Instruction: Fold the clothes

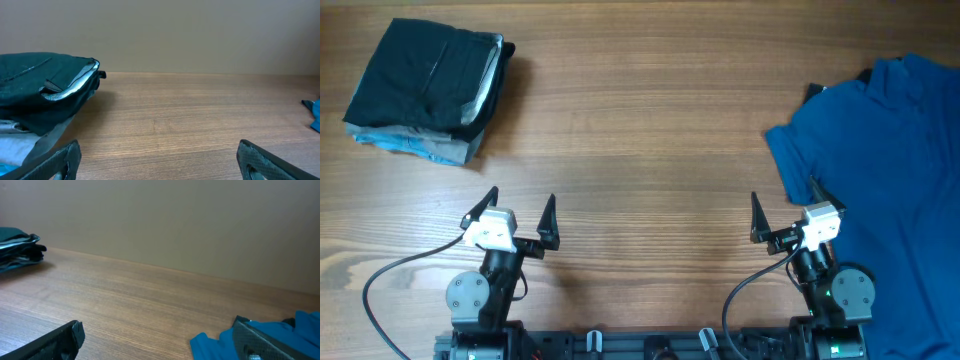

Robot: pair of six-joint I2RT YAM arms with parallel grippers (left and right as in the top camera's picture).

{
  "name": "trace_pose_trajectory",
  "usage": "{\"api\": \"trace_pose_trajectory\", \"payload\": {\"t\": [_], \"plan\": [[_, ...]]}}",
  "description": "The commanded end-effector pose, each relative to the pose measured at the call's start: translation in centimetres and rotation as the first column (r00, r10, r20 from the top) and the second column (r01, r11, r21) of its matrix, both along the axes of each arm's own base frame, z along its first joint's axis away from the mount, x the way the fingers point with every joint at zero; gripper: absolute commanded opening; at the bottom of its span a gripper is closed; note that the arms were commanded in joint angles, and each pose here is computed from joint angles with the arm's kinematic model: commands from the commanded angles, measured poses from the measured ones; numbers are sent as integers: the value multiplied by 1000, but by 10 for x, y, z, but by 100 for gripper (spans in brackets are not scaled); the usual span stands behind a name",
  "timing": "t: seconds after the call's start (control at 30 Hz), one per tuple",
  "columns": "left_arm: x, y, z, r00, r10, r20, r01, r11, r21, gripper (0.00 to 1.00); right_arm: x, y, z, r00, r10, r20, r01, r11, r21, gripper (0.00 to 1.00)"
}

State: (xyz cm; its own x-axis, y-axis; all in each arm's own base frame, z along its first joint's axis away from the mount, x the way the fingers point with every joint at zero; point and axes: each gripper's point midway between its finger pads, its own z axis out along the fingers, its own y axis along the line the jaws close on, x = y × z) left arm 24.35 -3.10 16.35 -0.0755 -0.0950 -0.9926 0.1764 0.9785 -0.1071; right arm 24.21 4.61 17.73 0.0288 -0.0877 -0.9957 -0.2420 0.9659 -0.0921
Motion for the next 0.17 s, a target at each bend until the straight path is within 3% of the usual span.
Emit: {"api": "trace_pose_trajectory", "payload": {"t": [0.0,0.13], "plan": [[0,-1,-2,1000,-2,0,2,1000,-10,100,-1,1,2,1000,8,10,-8,1000,12,100],[0,-1,-2,1000,-2,1,2,1000,-10,100,-1,1,2,1000,8,10,-8,1000,12,100]]}}
